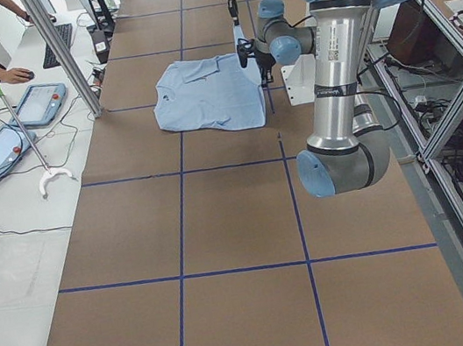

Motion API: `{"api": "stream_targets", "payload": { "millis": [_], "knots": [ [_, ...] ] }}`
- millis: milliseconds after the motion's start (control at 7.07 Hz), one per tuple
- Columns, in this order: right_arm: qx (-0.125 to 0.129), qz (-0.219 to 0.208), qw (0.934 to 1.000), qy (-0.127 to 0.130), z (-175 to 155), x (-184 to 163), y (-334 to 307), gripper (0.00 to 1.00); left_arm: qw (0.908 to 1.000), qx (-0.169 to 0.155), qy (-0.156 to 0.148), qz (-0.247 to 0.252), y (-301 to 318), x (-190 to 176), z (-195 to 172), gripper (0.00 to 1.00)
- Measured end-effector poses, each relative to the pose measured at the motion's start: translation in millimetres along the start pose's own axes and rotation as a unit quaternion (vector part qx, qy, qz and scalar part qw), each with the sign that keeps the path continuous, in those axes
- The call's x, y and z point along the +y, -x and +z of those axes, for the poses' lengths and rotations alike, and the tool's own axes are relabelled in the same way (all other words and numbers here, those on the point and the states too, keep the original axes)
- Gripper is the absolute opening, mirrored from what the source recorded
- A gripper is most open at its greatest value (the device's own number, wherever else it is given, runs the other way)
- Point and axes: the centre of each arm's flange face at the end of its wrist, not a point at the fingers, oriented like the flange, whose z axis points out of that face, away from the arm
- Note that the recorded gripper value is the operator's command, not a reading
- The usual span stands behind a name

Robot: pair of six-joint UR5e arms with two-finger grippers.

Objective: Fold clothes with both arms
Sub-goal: 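Lift the hem with both grippers and fold it toward the collar, then lower the hem onto the collar and open both grippers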

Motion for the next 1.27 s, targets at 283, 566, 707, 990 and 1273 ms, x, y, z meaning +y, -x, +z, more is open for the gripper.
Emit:
{"api": "stream_targets", "payload": {
  "millis": [283, 566, 707, 990, 1273],
  "knots": [
    [-0.009, 0.018, 0.999, -0.04, 2, -67, 23, 0.0, 0.9986, -0.03, -0.042, -0.008, -11, -88, 26, 0.0],
    [-0.007, 0.035, 0.9969, -0.07, 8, -137, 46, 0.0, 0.9952, -0.049, -0.085, -0.004, 2, -170, 33, 0.0],
    [-0.001, 0.041, 0.9958, -0.082, 11, -172, 54, 0.0, 0.9937, -0.048, -0.101, -0.007, 2, -207, 48, 0.0],
    [0.018, 0.049, 0.9943, -0.092, 23, -227, 61, 0.0, 0.992, -0.035, -0.121, -0.009, -3, -262, 93, 0.0],
    [0.037, 0.046, 0.9941, -0.091, 37, -253, 54, 0.0, 0.9913, -0.036, -0.126, -0.013, 6, -286, 125, 0.0]
  ]
}}
